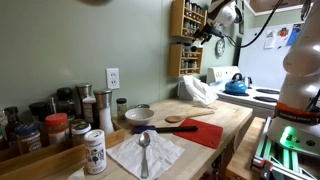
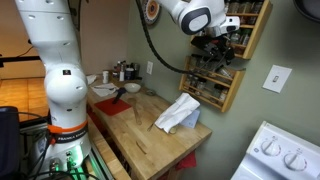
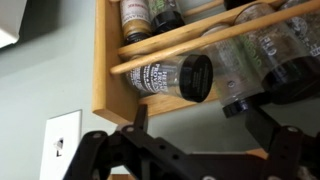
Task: Pick up one glass jar from the right side of the counter and put it on the bottom shelf
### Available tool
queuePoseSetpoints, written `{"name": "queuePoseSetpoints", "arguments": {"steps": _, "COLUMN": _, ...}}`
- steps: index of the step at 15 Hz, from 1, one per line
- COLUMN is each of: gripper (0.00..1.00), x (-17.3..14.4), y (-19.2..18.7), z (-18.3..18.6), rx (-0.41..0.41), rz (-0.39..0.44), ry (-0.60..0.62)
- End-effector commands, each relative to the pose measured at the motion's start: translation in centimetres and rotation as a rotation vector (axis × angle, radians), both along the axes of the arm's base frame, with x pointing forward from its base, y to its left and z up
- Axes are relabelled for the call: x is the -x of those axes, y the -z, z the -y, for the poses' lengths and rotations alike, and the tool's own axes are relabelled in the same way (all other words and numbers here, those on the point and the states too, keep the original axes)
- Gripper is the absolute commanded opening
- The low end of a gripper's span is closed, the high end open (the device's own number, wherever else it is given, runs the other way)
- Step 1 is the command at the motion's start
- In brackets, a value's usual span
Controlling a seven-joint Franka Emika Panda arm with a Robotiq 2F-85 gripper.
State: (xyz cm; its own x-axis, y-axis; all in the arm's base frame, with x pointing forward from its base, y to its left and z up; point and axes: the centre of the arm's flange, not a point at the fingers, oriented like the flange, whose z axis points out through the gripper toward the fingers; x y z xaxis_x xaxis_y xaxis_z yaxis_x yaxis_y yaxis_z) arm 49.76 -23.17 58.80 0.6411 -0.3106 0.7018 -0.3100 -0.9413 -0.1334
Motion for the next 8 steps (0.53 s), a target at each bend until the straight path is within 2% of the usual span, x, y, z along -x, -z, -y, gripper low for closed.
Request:
{"name": "queuePoseSetpoints", "arguments": {"steps": 1, "gripper": 1.00, "x": -0.1, "y": 0.7, "z": 0.5, "rx": 0.136, "rz": -0.010, "ry": -0.153}}
{"name": "queuePoseSetpoints", "arguments": {"steps": 8, "gripper": 1.00, "x": -0.7, "y": 1.9, "z": 0.4, "rx": 0.350, "rz": -0.025, "ry": -0.417}}
